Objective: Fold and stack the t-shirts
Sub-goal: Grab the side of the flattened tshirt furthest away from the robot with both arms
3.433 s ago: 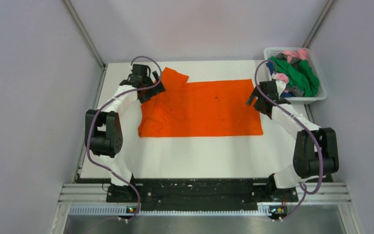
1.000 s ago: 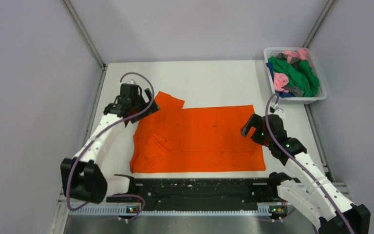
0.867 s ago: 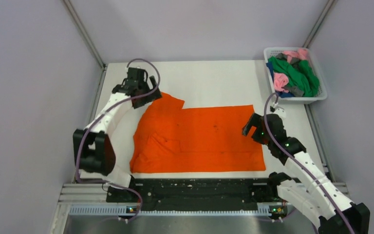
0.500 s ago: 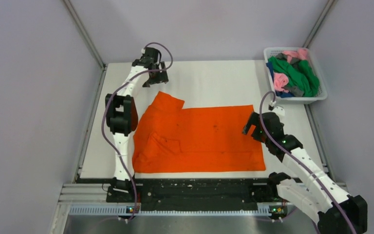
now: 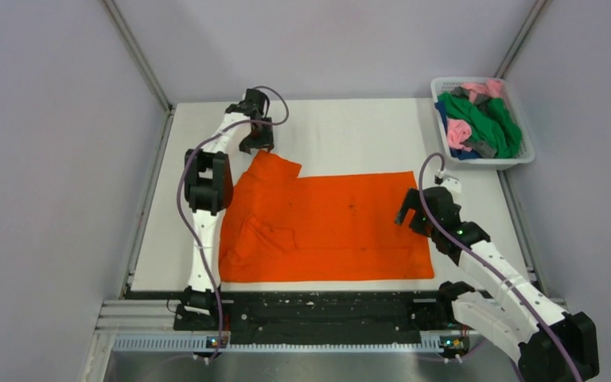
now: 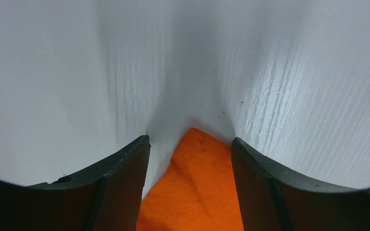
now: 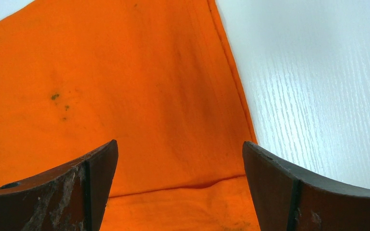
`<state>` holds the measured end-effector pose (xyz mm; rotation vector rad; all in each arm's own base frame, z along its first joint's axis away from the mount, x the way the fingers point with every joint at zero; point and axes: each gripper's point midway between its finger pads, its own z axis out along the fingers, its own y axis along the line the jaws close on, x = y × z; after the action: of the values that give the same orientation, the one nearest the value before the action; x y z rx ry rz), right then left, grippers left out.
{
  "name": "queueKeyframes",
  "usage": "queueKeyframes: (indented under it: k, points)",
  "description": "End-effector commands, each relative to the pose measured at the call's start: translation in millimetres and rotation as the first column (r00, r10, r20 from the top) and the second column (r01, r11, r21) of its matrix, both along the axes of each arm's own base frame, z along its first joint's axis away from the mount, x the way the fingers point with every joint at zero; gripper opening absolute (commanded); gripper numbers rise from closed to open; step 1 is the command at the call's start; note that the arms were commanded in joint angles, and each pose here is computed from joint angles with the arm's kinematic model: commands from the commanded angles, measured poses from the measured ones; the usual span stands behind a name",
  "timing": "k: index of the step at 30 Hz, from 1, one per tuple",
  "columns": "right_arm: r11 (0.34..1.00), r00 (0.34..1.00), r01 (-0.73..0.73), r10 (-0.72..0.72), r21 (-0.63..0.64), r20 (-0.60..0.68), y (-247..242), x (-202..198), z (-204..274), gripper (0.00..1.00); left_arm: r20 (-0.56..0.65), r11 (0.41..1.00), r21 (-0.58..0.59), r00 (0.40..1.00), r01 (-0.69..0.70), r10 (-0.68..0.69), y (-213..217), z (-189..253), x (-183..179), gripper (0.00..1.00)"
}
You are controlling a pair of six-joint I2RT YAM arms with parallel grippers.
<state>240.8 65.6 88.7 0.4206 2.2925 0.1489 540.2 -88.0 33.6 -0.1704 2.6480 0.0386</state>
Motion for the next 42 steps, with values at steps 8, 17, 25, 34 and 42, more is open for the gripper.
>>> queueKeyframes:
  k: [8,17,25,34,42]
  points:
    - [0.998,1.0,-0.01,0.012,-0.057,0.026,-4.3,6.8,0.0,0.99,-0.073,0.997,-0.026,0.994,0.076,-0.078,-14.9,-15.4,-14.4,0.58]
    - [0.998,1.0,-0.003,0.002,-0.066,-0.006,-5.3,5.9,-9.1,0.99,-0.094,0.996,-0.007,0.992,0.09,-0.09,-17.3,-21.8,-21.9,0.27]
    - [0.997,0.999,0.003,0.001,-0.075,0.054,-1.4,27.7,5.0,0.99,-0.072,0.997,0.033,0.995,0.065,-0.063,-9.1,-12.8,-20.0,0.0]
    - [0.982,0.985,0.167,-0.162,-0.085,0.062,1.1,123.2,21.2,0.99,-0.028,0.997,-0.007,0.997,0.076,-0.076,-16.1,-5.8,-17.9,0.0]
    - [0.962,0.973,0.227,-0.231,-0.151,-0.005,-25.7,196.9,0.4,0.87,-0.009,0.998,0.037,0.999,0.043,-0.043,-6.2,-1.4,-14.9,0.0]
